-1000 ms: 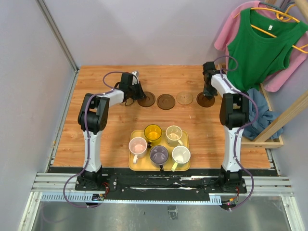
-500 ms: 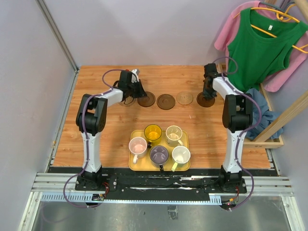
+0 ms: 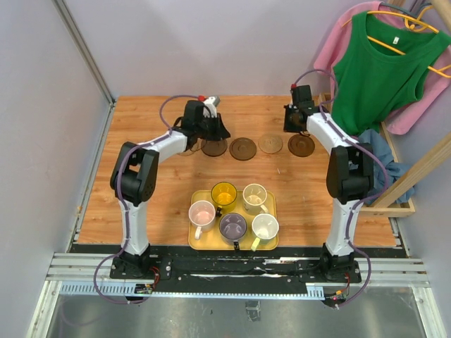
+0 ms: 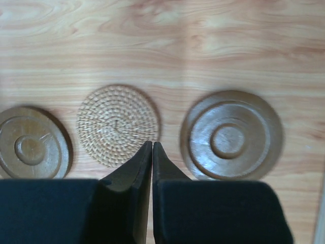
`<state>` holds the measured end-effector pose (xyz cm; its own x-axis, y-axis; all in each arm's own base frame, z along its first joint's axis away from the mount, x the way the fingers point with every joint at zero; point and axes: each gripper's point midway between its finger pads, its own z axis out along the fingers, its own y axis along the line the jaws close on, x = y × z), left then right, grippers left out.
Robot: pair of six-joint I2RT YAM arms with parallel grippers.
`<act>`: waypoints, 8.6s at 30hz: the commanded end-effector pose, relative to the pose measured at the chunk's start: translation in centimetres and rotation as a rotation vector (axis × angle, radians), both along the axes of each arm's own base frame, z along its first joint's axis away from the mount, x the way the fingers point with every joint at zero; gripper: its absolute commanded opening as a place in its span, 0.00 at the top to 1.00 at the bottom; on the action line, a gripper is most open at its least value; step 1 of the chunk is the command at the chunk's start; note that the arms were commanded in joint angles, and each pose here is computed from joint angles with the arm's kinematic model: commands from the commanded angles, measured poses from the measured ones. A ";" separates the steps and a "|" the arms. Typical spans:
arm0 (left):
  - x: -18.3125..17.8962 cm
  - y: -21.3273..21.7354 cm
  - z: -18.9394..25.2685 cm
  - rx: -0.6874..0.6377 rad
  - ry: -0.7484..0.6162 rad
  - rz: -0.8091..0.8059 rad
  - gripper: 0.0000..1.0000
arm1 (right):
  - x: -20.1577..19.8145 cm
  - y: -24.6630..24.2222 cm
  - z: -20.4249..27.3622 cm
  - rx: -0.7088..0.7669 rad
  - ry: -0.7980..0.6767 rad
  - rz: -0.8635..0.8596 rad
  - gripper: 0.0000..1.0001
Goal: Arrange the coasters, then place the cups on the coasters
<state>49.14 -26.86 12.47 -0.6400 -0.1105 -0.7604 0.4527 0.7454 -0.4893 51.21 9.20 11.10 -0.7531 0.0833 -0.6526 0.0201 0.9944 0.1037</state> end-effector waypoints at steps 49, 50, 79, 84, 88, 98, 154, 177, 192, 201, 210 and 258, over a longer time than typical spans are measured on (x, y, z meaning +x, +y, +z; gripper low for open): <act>-0.1 -8.5 -10.1 0.089 0.206 -0.169 0.94 | -5.3 4.4 -10.6 -0.024 0.267 0.109 0.99; 0.0 -8.6 -10.1 0.089 0.204 -0.168 0.94 | -5.0 4.5 -10.5 -0.023 0.266 0.111 0.99; 1.4 -8.9 -5.0 0.070 0.092 -0.163 0.92 | -1.9 5.6 -4.5 0.000 0.114 0.153 0.97; 1.3 -8.7 -0.7 0.050 0.019 -0.167 0.90 | -1.7 6.0 -1.1 0.014 0.033 0.165 0.95; 0.5 -8.4 2.7 0.025 -0.040 -0.167 0.89 | -2.3 6.4 1.7 0.026 -0.030 0.177 0.92; -3.7 -4.0 7.9 0.076 -0.175 -0.089 0.80 | -6.7 5.3 7.6 0.031 -0.172 0.176 0.31; -18.8 12.1 3.0 0.140 -0.210 0.382 0.09 | -32.5 8.3 -0.5 0.028 0.200 0.547 0.32; -18.8 12.3 2.3 0.150 -0.203 0.392 0.09 | -31.7 12.5 -4.2 0.069 0.246 0.631 0.39; -18.7 12.1 2.1 0.149 -0.198 0.381 0.09 | -31.3 11.7 -5.4 0.004 0.248 0.590 0.90; -18.7 12.0 2.6 0.138 -0.207 0.382 0.09 | -29.5 11.8 -3.2 -0.029 0.132 0.564 0.99; -18.5 11.9 3.3 0.125 -0.223 0.384 0.09 | -26.7 11.7 1.4 -0.068 -0.062 0.519 0.99; -13.2 10.8 3.0 0.126 -0.218 0.401 0.09 | -2.1 -5.8 6.6 -0.194 -0.462 -0.082 0.99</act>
<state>34.59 -15.86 13.84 -0.4287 -0.1724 -0.8868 0.1938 0.9412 -0.2767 45.93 4.10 13.30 -0.5231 -0.0639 -0.8499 0.0683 0.9908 -0.1165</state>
